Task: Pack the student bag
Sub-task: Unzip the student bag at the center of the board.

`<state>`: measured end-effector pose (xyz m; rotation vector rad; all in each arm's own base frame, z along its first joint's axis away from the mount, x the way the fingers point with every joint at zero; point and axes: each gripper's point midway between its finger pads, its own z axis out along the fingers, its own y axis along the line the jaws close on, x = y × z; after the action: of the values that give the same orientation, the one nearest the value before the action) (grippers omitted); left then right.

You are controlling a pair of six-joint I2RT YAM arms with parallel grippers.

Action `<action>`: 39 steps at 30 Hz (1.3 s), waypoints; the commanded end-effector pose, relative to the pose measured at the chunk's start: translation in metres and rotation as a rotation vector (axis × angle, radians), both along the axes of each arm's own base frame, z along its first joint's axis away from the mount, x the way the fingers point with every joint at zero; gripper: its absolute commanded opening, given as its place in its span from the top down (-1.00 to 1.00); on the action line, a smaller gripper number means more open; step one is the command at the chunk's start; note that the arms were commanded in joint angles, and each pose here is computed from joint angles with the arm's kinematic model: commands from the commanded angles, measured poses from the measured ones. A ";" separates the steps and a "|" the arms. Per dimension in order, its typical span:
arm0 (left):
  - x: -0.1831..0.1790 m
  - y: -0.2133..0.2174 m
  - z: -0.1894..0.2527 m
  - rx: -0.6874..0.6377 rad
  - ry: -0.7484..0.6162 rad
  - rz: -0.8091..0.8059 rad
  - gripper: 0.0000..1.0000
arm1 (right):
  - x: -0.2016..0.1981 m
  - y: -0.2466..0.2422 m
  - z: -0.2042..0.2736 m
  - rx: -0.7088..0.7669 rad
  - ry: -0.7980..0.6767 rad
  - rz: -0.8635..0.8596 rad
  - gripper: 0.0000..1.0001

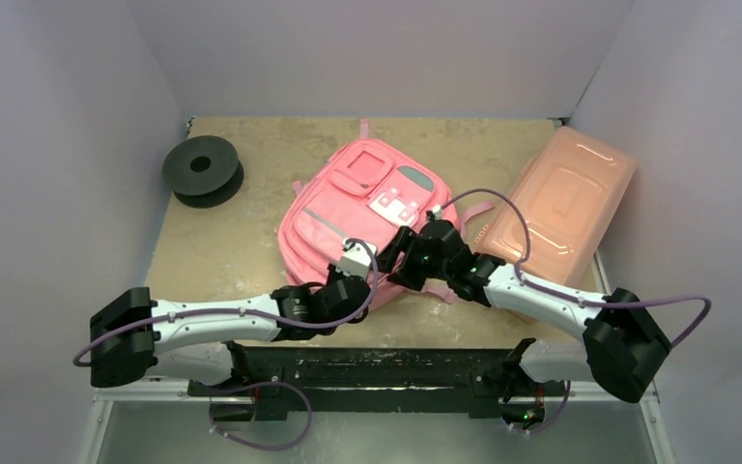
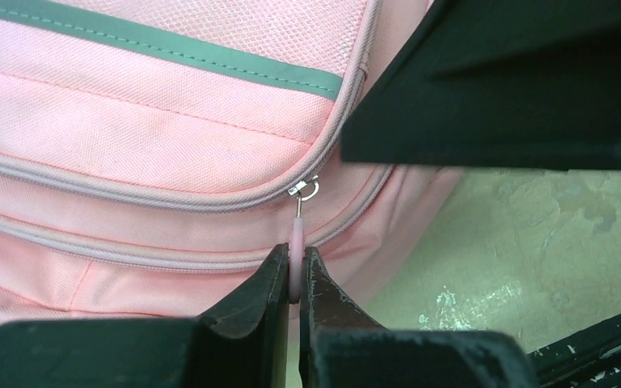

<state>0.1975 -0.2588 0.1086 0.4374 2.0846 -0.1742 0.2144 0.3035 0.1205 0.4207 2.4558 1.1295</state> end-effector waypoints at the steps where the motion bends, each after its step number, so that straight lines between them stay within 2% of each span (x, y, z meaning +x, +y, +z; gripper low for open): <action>1: 0.008 0.011 0.015 -0.104 -0.054 0.075 1.00 | 0.024 -0.019 0.007 -0.027 -0.084 -0.069 -0.41; 8: 0.003 -0.004 0.019 -0.164 -0.035 0.012 1.00 | 0.046 0.007 0.021 0.006 -0.102 -0.037 -0.22; 16: 0.001 -0.023 0.014 -0.175 0.014 -0.053 1.00 | 0.053 0.019 0.017 0.018 -0.088 -0.027 -0.20; 18: 0.000 -0.027 0.013 -0.179 0.026 -0.068 1.00 | 0.055 0.021 0.018 0.018 -0.103 -0.016 -0.24; 23: -0.001 -0.034 0.011 -0.186 0.043 -0.085 1.00 | 0.058 0.021 0.024 0.014 -0.154 0.001 -0.56; 29: -0.004 -0.041 0.011 -0.210 0.056 -0.112 1.00 | 0.062 0.023 0.017 0.004 -0.167 0.008 -0.58; 31: -0.004 -0.042 0.013 -0.216 0.052 -0.118 1.00 | 0.065 0.025 0.013 0.000 -0.167 0.007 -0.45; 32: -0.004 -0.042 0.014 -0.215 0.049 -0.120 1.00 | 0.066 0.025 0.009 -0.011 -0.169 0.008 -0.29; 33: -0.003 -0.042 0.014 -0.215 0.047 -0.119 1.00 | 0.067 0.025 0.007 -0.023 -0.169 0.014 -0.02; 34: -0.002 -0.040 0.014 -0.210 0.048 -0.112 1.00 | 0.068 0.024 0.004 -0.042 -0.168 0.017 0.33; 37: 0.003 -0.025 0.010 -0.187 0.067 -0.055 1.00 | 0.072 0.014 0.003 -0.118 -0.202 0.009 0.93; 39: 0.009 -0.005 0.005 -0.174 0.084 0.021 1.00 | 0.071 0.009 0.003 -0.166 -0.241 0.044 1.00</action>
<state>0.1989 -0.2607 0.0884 0.4175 2.1471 -0.2854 0.2628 0.3164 0.1012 0.2975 2.4507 1.0182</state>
